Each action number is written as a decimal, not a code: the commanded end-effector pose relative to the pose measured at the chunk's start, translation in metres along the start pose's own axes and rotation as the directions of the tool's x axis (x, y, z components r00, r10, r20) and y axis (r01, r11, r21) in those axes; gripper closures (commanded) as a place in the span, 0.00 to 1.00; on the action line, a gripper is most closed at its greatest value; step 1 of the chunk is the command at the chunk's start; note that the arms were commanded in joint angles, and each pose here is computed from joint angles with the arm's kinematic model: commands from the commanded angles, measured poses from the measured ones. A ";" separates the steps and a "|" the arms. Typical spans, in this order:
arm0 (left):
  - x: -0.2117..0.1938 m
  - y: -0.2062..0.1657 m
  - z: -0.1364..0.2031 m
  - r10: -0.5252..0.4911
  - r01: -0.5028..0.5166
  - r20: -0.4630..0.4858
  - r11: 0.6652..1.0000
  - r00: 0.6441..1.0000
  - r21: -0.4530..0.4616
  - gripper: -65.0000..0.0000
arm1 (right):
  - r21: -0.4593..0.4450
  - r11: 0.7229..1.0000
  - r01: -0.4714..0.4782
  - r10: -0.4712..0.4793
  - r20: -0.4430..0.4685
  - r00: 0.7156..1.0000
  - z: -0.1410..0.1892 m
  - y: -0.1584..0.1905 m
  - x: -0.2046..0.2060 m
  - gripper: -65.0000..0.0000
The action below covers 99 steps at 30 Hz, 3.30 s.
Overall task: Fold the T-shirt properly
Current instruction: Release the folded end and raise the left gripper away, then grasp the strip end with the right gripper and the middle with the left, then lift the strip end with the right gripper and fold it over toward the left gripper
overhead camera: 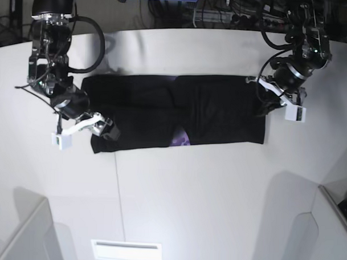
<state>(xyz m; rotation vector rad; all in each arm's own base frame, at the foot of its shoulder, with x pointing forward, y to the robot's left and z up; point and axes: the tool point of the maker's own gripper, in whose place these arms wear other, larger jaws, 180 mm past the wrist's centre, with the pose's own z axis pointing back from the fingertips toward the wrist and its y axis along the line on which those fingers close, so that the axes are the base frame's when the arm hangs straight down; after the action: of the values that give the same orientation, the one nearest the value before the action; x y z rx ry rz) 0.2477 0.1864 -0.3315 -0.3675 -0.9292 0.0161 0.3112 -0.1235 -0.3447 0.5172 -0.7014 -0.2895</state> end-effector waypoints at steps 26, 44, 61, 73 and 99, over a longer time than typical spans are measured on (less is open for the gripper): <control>-0.022 0.111 0.024 -0.121 0.145 -0.111 0.959 0.986 0.245 1.00 | -0.095 0.993 -0.071 0.062 -0.093 0.994 -0.023 -0.070 0.010 0.27; -0.037 0.111 0.002 -0.071 0.099 -0.138 0.972 0.988 0.212 1.00 | -0.039 0.995 -0.092 0.084 -0.175 0.981 -0.034 -0.073 -0.022 0.27; -0.051 0.071 -0.030 -0.144 0.168 -0.199 0.980 0.969 0.108 1.00 | 0.016 0.992 -0.123 0.123 -0.213 0.969 -0.047 -0.049 -0.050 0.55; -0.064 0.024 -0.061 -0.222 0.232 -0.231 0.973 0.947 0.017 1.00 | -0.003 0.993 -0.116 0.114 -0.156 0.981 -0.047 -0.035 -0.023 1.00; -0.040 0.016 -0.073 -0.251 0.256 -0.187 0.967 0.950 0.002 1.00 | 0.263 0.951 -0.163 0.205 -0.141 0.969 -0.010 0.122 -0.024 1.00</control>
<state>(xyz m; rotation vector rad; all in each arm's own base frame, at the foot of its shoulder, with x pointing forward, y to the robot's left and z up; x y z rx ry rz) 0.2741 0.1720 -0.4200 -0.2179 -0.7377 -0.2326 0.3013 -0.0090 -0.3140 0.6803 -0.5667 0.0119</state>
